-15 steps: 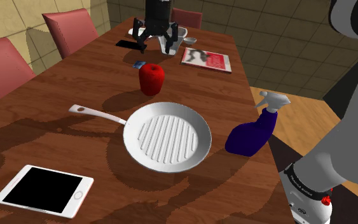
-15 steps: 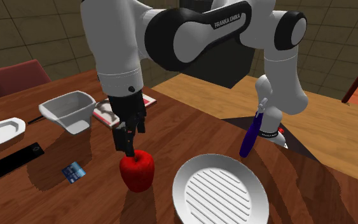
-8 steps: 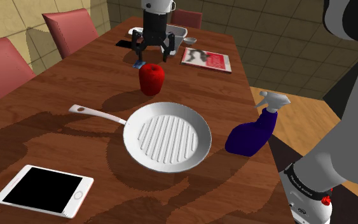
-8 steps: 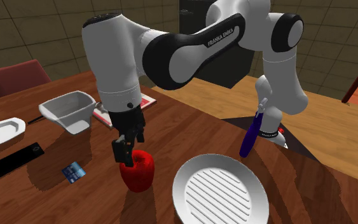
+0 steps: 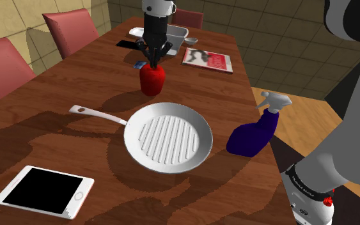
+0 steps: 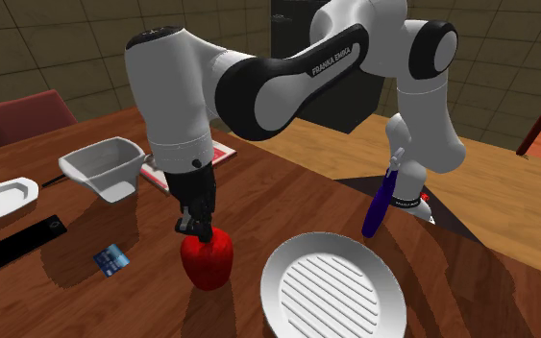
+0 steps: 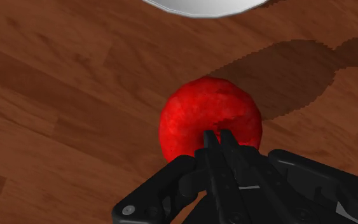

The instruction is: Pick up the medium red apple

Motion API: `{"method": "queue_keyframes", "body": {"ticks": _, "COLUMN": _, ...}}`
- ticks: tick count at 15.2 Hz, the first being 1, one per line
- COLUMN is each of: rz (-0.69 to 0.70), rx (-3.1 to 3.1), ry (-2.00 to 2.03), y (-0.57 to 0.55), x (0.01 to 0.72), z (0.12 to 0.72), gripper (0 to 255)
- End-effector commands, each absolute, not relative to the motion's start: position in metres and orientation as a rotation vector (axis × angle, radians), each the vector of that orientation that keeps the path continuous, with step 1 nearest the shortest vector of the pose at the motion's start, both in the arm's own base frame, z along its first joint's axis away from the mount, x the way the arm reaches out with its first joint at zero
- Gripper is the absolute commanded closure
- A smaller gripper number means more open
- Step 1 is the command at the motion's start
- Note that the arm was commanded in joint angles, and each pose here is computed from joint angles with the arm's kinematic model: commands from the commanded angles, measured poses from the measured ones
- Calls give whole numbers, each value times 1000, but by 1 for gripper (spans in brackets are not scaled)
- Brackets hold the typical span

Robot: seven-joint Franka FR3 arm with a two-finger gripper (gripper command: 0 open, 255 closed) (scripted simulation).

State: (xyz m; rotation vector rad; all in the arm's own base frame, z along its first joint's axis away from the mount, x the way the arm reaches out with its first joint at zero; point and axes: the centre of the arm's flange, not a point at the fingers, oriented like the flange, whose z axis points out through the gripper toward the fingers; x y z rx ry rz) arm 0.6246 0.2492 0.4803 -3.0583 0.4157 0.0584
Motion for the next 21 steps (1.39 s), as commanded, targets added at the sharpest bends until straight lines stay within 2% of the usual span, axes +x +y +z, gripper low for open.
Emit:
{"method": "queue_keyframes", "body": {"ticks": 1, "rz": 59, "rx": -3058, "ry": 416, "y": 249, "x": 625, "z": 480, "gripper": 255}}
{"method": "queue_keyframes", "body": {"ticks": 21, "rz": 59, "rx": -3058, "ry": 416, "y": 249, "x": 624, "z": 560, "gripper": 255}}
